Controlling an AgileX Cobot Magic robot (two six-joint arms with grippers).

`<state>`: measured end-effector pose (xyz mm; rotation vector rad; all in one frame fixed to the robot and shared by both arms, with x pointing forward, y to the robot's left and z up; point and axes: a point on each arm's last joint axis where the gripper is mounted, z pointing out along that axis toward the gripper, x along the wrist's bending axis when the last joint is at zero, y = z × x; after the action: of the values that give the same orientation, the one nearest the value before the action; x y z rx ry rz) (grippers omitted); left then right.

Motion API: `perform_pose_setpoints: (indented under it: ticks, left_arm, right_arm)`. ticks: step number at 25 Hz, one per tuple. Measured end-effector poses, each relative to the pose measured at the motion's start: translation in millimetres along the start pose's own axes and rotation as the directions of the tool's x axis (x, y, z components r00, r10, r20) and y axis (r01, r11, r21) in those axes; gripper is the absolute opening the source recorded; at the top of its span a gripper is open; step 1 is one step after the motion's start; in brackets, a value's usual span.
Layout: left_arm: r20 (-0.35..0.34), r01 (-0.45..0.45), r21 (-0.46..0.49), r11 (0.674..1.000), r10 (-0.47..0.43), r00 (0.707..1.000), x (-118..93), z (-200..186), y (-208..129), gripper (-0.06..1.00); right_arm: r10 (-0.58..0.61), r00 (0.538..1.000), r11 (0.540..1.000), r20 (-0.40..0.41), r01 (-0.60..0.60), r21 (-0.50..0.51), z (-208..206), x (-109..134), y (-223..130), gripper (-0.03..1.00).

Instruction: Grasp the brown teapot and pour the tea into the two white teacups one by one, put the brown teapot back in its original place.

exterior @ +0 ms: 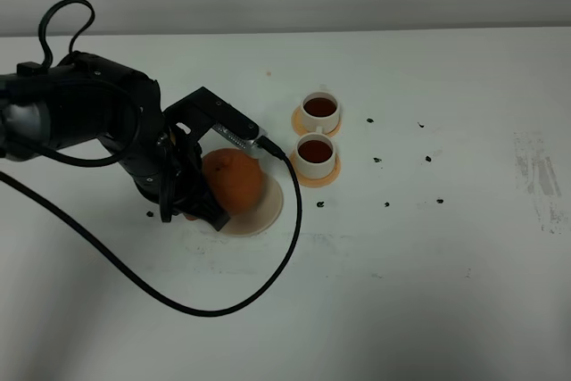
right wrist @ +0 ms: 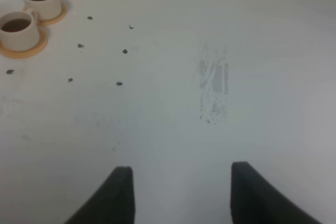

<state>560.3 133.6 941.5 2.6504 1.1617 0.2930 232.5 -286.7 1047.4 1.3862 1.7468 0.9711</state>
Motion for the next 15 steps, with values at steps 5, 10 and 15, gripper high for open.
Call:
perform_pose_setpoints:
  ticks: [5,10,15]
  left_arm:
    - [0.014,-0.005,0.018,1.0,0.005,1.0,-5.5,9.7,-0.1,0.09]
    - [0.018,-0.008,0.022,1.0,0.008,1.0,-7.4,12.1,0.0,0.09]
    - [0.022,-0.002,0.021,1.0,0.001,1.0,-7.8,12.1,0.1,0.12]
  right_arm:
    - [0.0,1.0,1.0,0.0,0.0,0.0,0.0,0.0,0.0,0.41]
    - [0.0,1.0,1.0,0.0,0.0,0.0,0.0,0.0,0.0,0.41]
    - [0.0,1.0,1.0,0.0,0.0,0.0,0.0,0.0,0.0,0.41]
